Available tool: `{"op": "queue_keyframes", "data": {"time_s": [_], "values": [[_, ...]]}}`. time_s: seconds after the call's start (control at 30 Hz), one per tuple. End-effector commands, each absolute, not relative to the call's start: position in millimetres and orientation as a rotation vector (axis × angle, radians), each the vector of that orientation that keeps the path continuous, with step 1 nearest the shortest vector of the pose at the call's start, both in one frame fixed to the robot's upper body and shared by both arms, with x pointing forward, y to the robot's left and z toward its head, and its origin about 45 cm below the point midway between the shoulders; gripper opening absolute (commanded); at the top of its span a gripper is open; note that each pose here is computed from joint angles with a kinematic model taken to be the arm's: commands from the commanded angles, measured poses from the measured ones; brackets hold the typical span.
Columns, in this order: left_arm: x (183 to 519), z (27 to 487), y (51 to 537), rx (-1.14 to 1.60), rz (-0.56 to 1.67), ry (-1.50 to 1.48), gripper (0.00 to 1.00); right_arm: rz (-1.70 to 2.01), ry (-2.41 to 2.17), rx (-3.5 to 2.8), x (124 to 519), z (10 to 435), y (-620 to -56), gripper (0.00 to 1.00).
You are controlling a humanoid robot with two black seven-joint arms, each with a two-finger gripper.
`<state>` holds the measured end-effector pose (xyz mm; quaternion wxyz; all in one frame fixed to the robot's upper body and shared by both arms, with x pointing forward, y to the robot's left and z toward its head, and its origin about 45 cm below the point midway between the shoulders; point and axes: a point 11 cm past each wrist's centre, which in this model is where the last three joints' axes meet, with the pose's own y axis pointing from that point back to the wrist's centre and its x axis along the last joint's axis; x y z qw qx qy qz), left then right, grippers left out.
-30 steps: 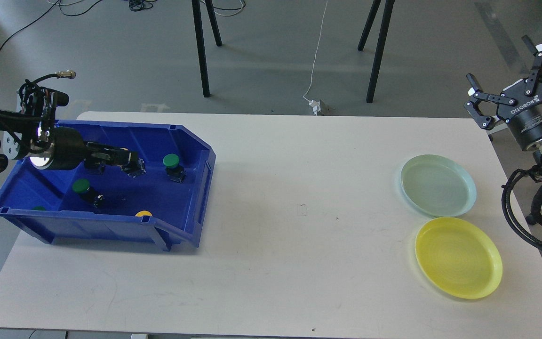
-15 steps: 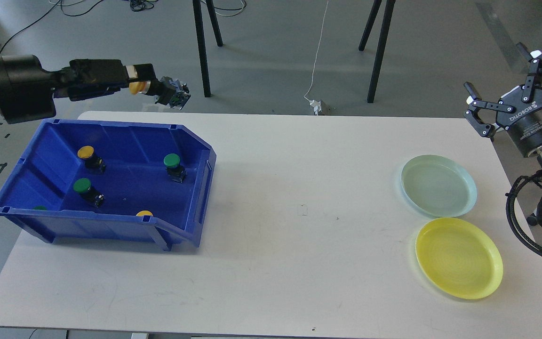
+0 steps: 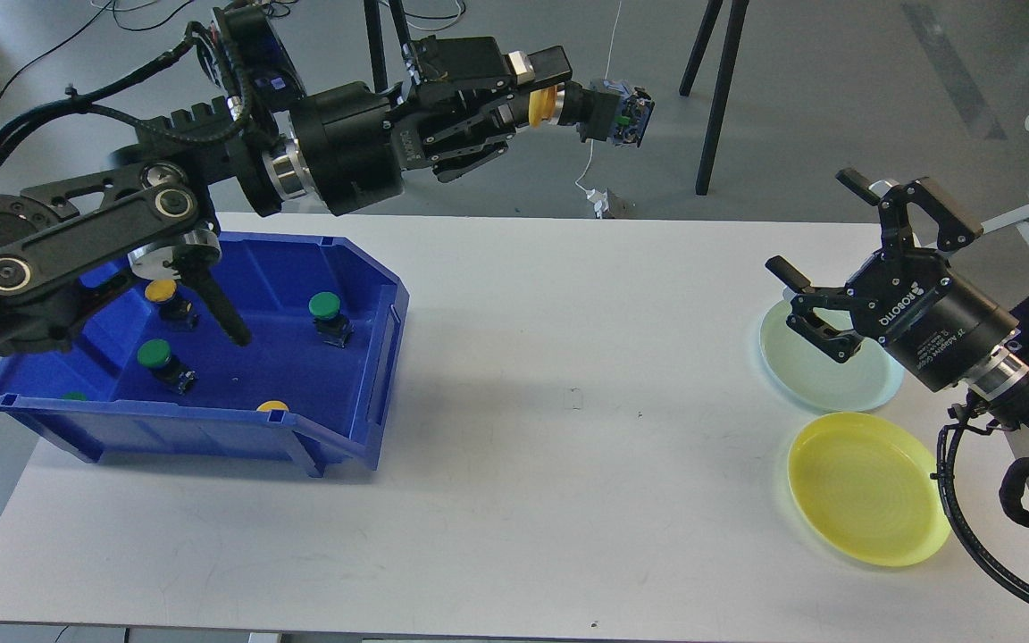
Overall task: Pass button and place on color plate
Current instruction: 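Hold the button up while moving the right gripper toward it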
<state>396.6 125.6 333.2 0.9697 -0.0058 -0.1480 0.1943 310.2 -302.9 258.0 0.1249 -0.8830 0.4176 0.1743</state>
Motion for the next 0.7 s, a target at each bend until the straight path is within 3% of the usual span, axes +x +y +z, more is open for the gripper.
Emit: {"op": "queue_keyframes", "data": {"time_s": [0.0, 0.67], "values": [[395.9, 301.2, 121.3, 0.006, 0.41, -0.238, 0.09, 0.537, 1.193, -2.58, 307.8, 255.2, -294.3, 0.99], [395.1, 297.4, 119.7, 0.005, 0.428, -0.239, 0.09, 0.649, 1.083, -2.564, 339.2, 268.0, -211.8, 0.99]]}}
